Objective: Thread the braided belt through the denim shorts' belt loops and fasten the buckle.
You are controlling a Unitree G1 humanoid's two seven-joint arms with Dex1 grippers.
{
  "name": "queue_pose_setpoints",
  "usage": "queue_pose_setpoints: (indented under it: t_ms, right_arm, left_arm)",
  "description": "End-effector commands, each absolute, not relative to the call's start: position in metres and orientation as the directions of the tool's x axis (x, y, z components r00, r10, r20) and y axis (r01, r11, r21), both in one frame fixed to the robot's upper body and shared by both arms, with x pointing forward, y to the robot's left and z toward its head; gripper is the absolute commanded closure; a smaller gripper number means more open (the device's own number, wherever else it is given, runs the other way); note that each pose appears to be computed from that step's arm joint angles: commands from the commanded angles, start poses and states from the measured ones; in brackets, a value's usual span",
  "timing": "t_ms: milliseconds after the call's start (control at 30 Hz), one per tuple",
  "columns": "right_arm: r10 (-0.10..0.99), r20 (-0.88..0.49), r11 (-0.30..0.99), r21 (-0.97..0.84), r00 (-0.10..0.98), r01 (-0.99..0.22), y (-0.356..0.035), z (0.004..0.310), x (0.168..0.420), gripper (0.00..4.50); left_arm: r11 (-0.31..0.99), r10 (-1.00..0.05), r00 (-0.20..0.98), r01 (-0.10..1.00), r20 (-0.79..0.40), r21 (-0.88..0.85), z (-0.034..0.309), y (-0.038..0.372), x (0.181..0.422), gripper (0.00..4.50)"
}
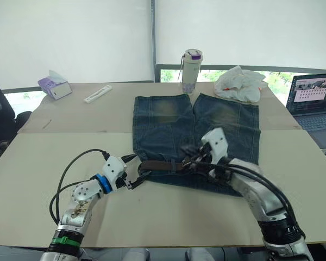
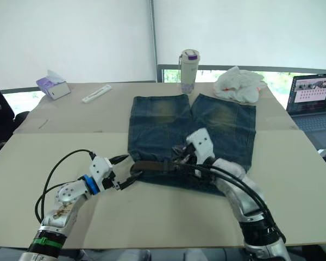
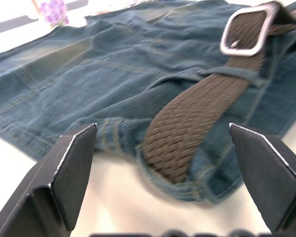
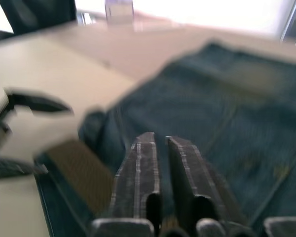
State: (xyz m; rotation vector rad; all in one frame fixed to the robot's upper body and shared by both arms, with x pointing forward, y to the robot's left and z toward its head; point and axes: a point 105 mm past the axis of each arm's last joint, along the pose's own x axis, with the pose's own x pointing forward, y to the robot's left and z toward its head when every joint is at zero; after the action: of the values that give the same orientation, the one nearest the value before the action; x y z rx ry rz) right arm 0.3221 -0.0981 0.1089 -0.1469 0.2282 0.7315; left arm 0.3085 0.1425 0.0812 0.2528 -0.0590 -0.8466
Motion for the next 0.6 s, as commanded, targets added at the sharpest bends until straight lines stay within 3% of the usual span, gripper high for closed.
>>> queue_pose_setpoints:
  t_ms: [33, 167, 400, 500, 600]
  right_arm:
    - [0.608, -0.325, 0.753, -0.056, 0.725, -0.656, -0.112, 0.085, 0.318, 4.48]
    - [0.613, -0.341, 0.746, -0.045, 0.712, -0.664, -0.114, 0.075, 0.311, 4.48]
    - [0.648, 0.086, 0.762, -0.047, 0.757, -0.646, -0.126, 0.163, 0.309, 4.48]
    - [0.643, 0.083, 0.766, -0.091, 0.761, -0.637, -0.146, 0.170, 0.300, 4.48]
    - [0.659, 0.003, 0.745, -0.142, 0.752, -0.652, -0.170, 0.162, 0.283, 3.61]
  left_arm:
    - [0.634, -0.750, 0.662, 0.719, -0.003, 0.285, 0.096, 0.145, 0.307, 0.00]
    - [0.631, -0.751, 0.660, 0.721, -0.007, 0.288, 0.096, 0.146, 0.306, 0.00]
    - [0.598, -0.785, 0.619, 0.753, 0.010, 0.274, 0.107, 0.142, 0.300, 0.00]
    - [0.586, -0.797, 0.604, 0.768, 0.011, 0.257, 0.113, 0.143, 0.296, 0.00]
    - [0.582, -0.799, 0.601, 0.777, -0.007, 0.239, 0.116, 0.149, 0.291, 0.00]
